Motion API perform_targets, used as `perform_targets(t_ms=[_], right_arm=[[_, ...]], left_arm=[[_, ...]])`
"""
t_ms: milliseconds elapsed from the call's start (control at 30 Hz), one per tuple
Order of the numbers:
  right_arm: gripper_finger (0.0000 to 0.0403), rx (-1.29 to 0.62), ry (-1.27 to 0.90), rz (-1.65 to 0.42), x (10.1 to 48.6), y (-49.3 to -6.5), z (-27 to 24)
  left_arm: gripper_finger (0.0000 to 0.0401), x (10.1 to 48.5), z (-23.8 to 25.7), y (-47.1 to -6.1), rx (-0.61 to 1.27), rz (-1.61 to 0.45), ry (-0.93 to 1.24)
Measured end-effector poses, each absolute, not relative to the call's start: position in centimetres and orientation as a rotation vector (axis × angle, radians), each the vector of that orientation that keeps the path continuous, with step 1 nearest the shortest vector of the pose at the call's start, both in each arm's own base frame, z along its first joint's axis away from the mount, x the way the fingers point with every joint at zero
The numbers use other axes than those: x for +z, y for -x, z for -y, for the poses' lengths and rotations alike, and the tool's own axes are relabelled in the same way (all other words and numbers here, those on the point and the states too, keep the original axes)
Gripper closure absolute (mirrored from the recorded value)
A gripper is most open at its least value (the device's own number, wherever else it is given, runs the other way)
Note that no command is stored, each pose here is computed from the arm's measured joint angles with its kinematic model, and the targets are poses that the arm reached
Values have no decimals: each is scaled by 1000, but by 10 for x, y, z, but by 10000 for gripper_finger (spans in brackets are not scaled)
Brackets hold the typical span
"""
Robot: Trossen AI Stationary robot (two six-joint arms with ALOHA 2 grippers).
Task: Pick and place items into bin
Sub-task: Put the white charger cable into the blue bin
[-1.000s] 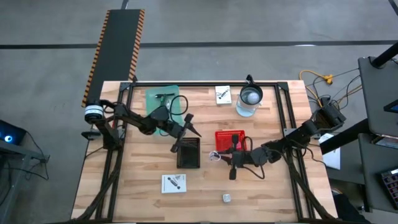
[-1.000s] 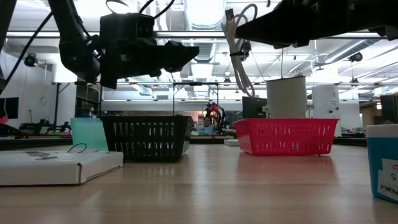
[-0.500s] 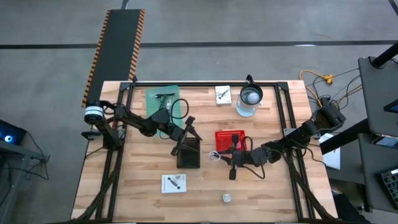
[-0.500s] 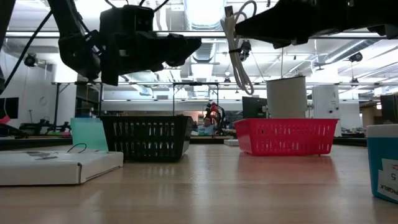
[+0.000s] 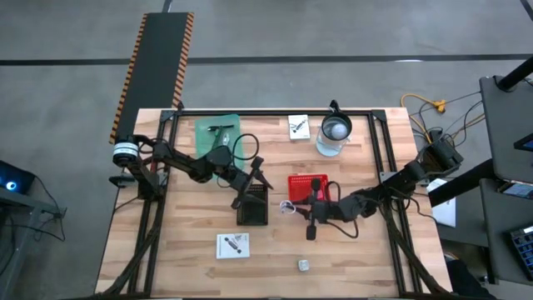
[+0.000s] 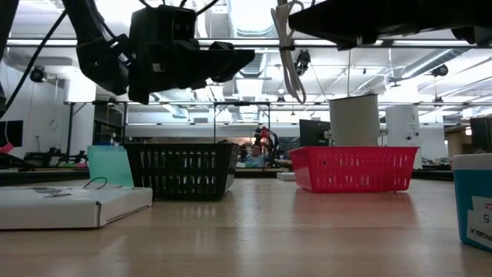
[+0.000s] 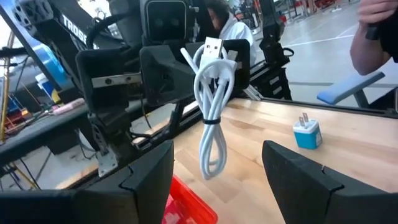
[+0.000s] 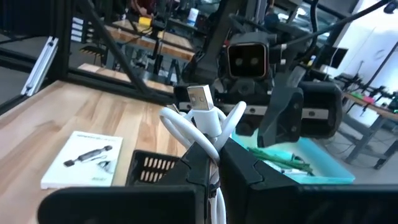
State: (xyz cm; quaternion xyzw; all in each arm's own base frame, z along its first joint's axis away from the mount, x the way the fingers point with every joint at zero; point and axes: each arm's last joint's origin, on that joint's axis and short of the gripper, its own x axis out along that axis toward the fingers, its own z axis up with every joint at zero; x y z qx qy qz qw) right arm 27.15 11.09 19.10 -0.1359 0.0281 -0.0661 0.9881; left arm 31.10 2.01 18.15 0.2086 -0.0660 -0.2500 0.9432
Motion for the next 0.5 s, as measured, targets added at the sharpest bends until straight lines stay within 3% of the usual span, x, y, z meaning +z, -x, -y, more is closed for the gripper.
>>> perform_targets(t_ms=[500], right_arm=[[390, -175, 290, 23, 200, -275, -102]], left_arm=[[173, 182, -20, -343, -524, 134, -422]])
